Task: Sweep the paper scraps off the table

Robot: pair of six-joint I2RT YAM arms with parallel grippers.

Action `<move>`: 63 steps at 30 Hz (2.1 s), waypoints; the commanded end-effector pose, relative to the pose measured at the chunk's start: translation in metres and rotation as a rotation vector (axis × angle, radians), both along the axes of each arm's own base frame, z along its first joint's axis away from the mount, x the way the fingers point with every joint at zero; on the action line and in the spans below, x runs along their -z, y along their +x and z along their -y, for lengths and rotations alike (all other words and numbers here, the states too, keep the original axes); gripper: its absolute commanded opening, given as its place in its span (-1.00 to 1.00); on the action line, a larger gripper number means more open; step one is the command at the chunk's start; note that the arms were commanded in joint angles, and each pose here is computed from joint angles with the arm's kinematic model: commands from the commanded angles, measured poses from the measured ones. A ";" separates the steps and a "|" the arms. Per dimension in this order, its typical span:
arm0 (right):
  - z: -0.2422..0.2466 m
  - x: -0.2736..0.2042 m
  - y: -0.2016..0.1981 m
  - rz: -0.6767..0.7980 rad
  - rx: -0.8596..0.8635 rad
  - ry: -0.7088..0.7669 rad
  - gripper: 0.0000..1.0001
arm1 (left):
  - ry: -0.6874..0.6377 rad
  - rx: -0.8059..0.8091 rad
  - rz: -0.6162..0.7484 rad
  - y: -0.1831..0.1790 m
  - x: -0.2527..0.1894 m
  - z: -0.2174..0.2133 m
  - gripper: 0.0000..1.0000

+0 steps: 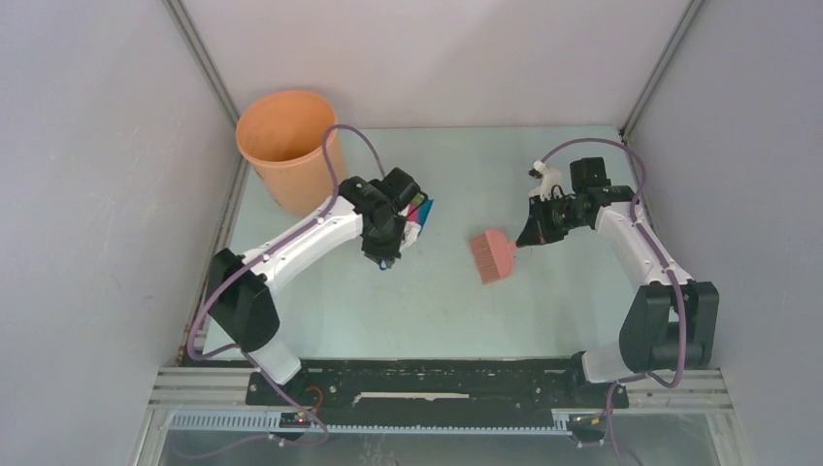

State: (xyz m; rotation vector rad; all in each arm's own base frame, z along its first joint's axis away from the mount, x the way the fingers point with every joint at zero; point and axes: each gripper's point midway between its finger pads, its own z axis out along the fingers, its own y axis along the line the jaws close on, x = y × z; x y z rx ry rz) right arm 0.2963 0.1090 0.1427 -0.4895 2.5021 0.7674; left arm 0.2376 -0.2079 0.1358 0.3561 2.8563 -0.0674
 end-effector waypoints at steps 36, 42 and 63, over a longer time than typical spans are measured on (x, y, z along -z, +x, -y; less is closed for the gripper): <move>0.002 -0.016 0.000 0.060 -0.019 0.056 -1.00 | -0.510 -0.324 0.307 0.139 -0.182 -0.073 -0.99; 0.010 -0.018 0.002 0.059 0.010 0.065 -1.00 | -0.782 -0.379 0.329 0.162 -0.212 -0.065 -1.00; 0.010 -0.018 0.000 0.050 0.011 0.080 -1.00 | -2.094 -0.369 0.276 0.187 -0.329 -0.094 -1.00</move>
